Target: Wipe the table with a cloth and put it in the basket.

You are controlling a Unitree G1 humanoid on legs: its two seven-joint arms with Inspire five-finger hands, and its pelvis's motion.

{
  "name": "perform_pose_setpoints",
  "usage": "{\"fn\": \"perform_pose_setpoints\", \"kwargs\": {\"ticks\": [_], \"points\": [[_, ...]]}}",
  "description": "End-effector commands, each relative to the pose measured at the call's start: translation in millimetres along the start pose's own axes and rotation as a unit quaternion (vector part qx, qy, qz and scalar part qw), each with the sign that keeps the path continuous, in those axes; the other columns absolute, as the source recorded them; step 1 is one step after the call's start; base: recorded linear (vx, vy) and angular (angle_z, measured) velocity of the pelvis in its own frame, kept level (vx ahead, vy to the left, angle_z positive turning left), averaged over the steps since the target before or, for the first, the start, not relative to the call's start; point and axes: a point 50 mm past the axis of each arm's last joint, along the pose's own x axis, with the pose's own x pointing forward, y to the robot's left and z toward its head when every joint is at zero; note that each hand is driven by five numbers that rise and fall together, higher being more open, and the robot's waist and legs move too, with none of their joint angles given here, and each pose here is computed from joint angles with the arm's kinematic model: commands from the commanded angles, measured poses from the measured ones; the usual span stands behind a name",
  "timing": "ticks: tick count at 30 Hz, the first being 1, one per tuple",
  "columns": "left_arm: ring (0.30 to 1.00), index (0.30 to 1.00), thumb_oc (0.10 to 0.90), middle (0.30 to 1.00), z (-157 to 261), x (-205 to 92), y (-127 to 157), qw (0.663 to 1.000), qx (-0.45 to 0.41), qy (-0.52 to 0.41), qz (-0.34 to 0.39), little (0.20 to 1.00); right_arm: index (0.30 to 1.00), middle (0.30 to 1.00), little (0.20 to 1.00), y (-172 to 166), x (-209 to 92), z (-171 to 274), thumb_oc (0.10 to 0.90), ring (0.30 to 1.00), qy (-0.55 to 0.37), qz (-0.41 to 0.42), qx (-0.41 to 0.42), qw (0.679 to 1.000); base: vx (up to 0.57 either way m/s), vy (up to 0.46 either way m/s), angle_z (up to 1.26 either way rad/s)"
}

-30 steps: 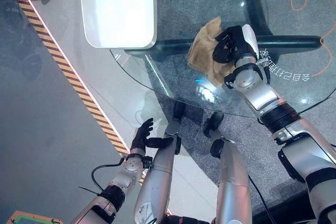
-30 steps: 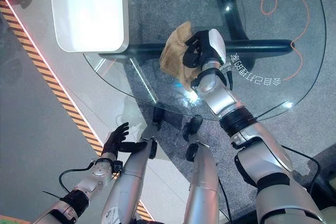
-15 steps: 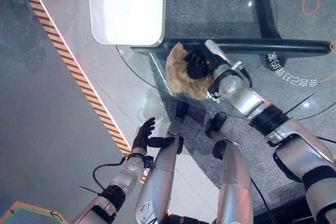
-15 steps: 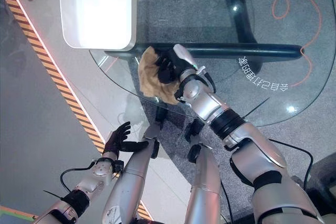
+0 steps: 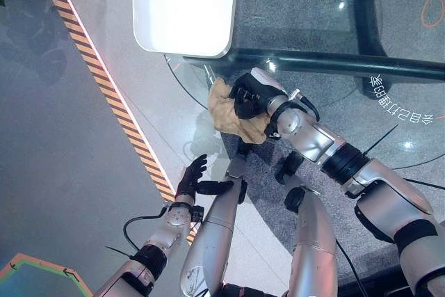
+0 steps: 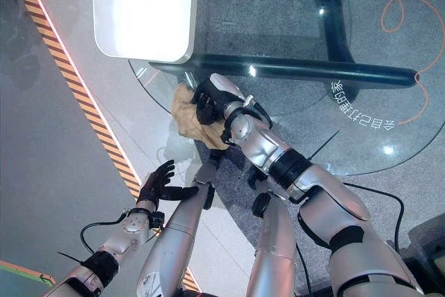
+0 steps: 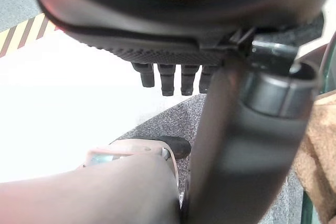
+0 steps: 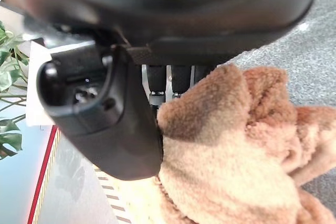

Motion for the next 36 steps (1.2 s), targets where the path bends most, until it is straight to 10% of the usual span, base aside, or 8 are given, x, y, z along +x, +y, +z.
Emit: {"fn": "perform_pose_setpoints", "kwargs": {"ticks": [1, 36], "points": [[0.900, 0.900, 0.800, 0.900, -41, -27, 12, 0.998, 0.038, 0.057, 0.001, 0.900, 0.300, 0.300, 0.200, 3, -2, 41, 0.100, 0.300, -0.089, -0.021, 0.073, 0.993, 0.00, 0.000, 0.00], [0.900, 0.900, 0.800, 0.900, -58, -38, 50, 0.995, 0.028, 0.081, 0.055, 0.900, 0.300, 0.300, 0.200, -176, -45, -30, 0.100, 0.300, -0.003, -0.408, 0.070, 0.910, 0.00, -0.025, -0.05]]}}
